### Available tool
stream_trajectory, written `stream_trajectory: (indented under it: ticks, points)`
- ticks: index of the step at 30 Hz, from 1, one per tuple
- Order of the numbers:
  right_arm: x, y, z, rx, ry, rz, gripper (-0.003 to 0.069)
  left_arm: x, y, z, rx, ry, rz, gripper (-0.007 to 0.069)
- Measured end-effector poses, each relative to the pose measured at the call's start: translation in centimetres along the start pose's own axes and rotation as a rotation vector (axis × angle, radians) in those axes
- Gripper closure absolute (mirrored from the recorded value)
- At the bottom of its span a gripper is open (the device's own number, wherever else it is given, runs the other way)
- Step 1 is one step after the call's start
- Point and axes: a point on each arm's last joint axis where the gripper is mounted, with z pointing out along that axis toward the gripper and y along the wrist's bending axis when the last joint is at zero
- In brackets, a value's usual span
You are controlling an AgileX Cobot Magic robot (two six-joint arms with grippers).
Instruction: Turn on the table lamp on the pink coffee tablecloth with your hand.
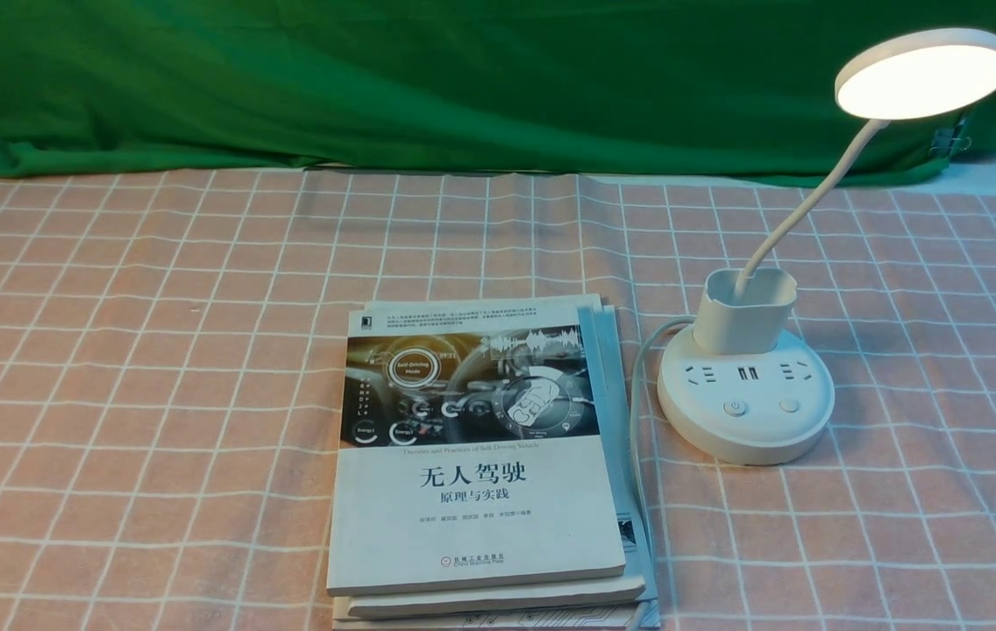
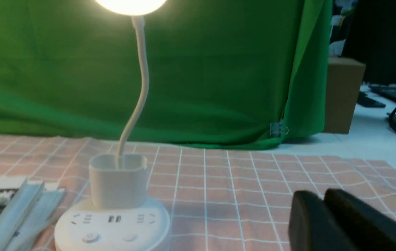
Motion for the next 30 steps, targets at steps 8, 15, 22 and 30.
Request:
stream_trajectory:
  ticks: [8,15,22,30]
  points:
    - [1.8,-0.2,-0.3,0.038,0.168,0.037,0.0527,0.0,0.0,0.0,0.0,0.0,0.0,0.0604]
    - [2.1,-0.3,-0.3,0.047,0.197,0.032,0.051,0.0,0.0,0.0,0.0,0.0,0.0,0.0604]
    - [2.2,-0.3,-0.3,0.048,0.219,0.033,0.0491,0.0,0.0,0.0,0.0,0.0,0.0,0.0604]
    - [2.2,-0.3,-0.3,0.048,0.219,0.034,0.0473,0.0,0.0,0.0,0.0,0.0,0.0,0.0604]
